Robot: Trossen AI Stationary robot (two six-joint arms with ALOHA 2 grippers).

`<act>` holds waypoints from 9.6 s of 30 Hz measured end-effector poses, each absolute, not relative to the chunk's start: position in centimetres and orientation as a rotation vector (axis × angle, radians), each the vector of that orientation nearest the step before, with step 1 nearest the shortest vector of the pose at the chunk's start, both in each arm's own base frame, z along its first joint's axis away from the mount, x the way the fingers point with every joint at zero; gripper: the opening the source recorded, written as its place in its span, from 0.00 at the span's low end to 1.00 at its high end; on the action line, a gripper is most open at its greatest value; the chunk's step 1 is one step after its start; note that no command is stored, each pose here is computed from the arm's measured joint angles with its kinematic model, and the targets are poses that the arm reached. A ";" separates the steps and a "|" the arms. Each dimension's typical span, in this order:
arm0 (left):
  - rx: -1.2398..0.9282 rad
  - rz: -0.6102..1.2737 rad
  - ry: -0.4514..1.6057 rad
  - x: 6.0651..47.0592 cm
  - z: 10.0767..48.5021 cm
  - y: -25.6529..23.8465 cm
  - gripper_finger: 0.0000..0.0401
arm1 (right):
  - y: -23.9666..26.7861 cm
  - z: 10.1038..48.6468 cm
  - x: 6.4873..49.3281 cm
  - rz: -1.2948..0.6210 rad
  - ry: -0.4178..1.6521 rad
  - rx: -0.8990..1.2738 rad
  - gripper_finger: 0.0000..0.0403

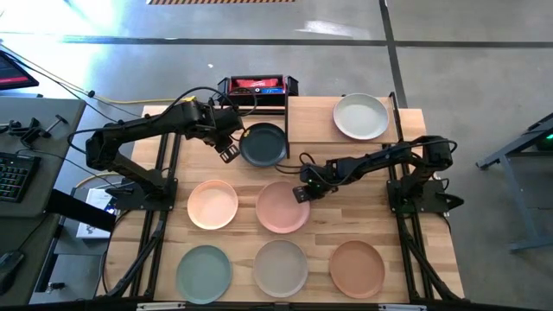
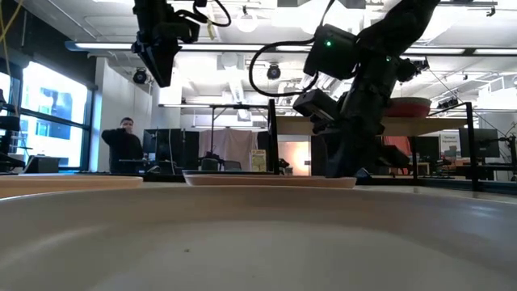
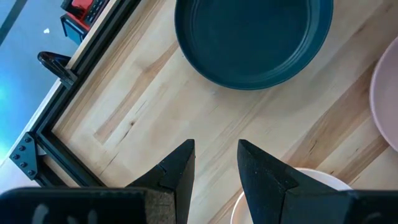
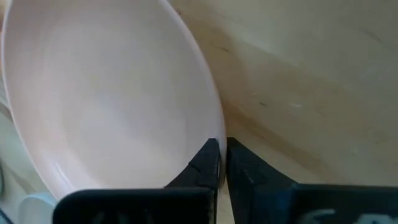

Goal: Place and stack plates onto a shelf
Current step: Stack the light pink plate on top of the white plate on the shelf, then adjust the stacked plates on the shelf, then stack the black plate on top of the light pink plate on the shelf

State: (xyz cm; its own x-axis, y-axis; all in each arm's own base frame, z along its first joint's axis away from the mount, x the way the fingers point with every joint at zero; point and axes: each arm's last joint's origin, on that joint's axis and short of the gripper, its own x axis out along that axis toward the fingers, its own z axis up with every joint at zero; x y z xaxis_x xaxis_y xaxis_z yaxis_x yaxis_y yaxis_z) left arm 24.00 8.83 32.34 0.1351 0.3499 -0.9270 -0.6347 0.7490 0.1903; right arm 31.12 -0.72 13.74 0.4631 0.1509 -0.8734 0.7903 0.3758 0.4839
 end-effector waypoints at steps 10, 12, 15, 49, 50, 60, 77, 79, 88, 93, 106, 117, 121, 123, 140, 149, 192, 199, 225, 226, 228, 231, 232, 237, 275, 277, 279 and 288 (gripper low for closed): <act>-0.274 0.726 1.245 24.0 32.3 8.8 0.28 | -0.6 16.0 30.5 -0.448 1.010 1.132 0.00; -0.274 0.726 1.244 24.0 32.3 8.8 0.28 | -0.7 16.9 30.1 -0.431 0.994 1.125 0.00; -0.274 0.726 1.244 24.0 32.3 8.8 0.28 | -0.8 18.2 29.4 -0.427 0.983 1.123 0.00; -0.278 0.722 1.237 24.1 32.4 8.8 0.28 | -5.7 30.4 14.7 -0.575 0.546 1.165 0.00; -0.278 0.722 1.237 24.1 32.4 8.8 0.28 | -5.8 30.6 14.3 -0.584 0.532 1.166 0.00; -0.277 0.722 1.237 24.1 32.4 8.9 0.28 | -7.3 33.4 11.2 -0.748 0.465 1.103 0.00; -0.240 0.694 1.256 24.0 32.4 8.8 0.28 | -10.7 36.6 8.3 -1.066 0.450 1.189 0.00; -0.232 0.688 1.260 24.0 32.4 8.8 0.28 | -11.4 36.4 8.2 -1.083 0.443 1.242 0.00; -0.183 0.650 1.278 24.0 32.4 8.8 0.28 | -12.5 35.6 7.3 -1.218 0.431 1.372 0.00; -0.182 0.649 1.279 24.0 32.3 8.8 0.28 | -12.5 35.5 7.0 -1.329 0.392 1.403 0.00; -0.182 0.649 1.278 24.0 32.3 8.8 0.28 | -12.6 35.3 7.4 -1.418 0.345 1.451 0.00; -0.160 0.632 1.286 24.0 32.4 8.8 0.28 | -13.7 34.4 8.5 -1.461 0.414 1.460 0.00; -0.160 0.632 1.286 24.0 32.4 8.8 0.28 | -13.8 34.3 8.6 -1.460 0.433 1.449 0.00; -0.160 0.632 1.286 24.0 32.4 8.8 0.28 | -13.9 34.3 8.6 -1.475 0.430 1.436 0.00; -0.160 0.632 1.286 24.0 32.4 8.8 0.28 | -13.9 34.3 8.5 -1.514 0.420 1.404 0.24; -0.161 0.632 1.286 24.0 32.4 8.8 0.28 | -13.6 34.8 8.7 -1.399 0.456 1.442 0.28; -0.161 0.632 1.286 24.0 32.3 8.8 0.28 | -12.9 29.4 21.7 -1.131 0.682 1.260 0.28; -0.160 0.632 1.286 24.0 32.3 8.8 0.28 | -12.9 29.5 21.4 -1.172 0.678 1.242 0.28; -0.244 0.545 1.423 23.3 30.5 7.7 0.28 | -7.8 29.6 23.8 -0.901 0.835 1.300 0.28; -0.241 0.537 1.445 23.2 30.1 7.4 0.28 | -7.2 29.6 24.0 -0.885 0.842 1.300 0.28; -0.234 0.517 1.496 23.0 28.9 6.8 0.28 | -6.0 29.6 24.5 -0.852 0.856 1.294 0.28; -0.236 0.507 1.552 22.8 27.4 6.0 0.28 | -4.5 29.7 24.9 -0.806 0.876 1.280 0.28; -0.234 0.506 1.571 22.6 26.9 5.8 0.28 | -4.0 29.7 25.0 -0.793 0.882 1.275 0.28; -0.264 0.531 1.621 22.2 25.2 4.7 0.28 | -2.2 29.7 25.3 -0.766 0.890 1.222 0.28; 0.306 0.115 1.310 30.8 19.6 7.5 0.28 | 2.7 29.5 25.3 -0.609 0.971 0.984 0.28; 0.307 0.112 1.326 31.0 19.0 7.8 0.28 | 2.7 29.5 25.3 -0.611 0.970 0.983 0.28; 0.325 0.090 1.351 31.2 18.3 7.9 0.28 | 2.7 29.5 25.3 -0.620 0.961 0.976 0.28; 0.364 0.042 1.423 31.6 16.2 8.2 0.28 | 2.6 29.5 25.3 -0.649 0.940 0.982 0.28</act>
State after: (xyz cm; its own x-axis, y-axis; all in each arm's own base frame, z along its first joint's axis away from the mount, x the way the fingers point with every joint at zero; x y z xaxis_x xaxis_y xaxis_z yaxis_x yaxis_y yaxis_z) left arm 31.63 8.19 16.20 0.1561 0.2441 -0.9571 0.1873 0.9441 0.2713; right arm 25.26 2.60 29.53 0.4619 -0.0488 -0.8856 0.8105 0.4287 0.3991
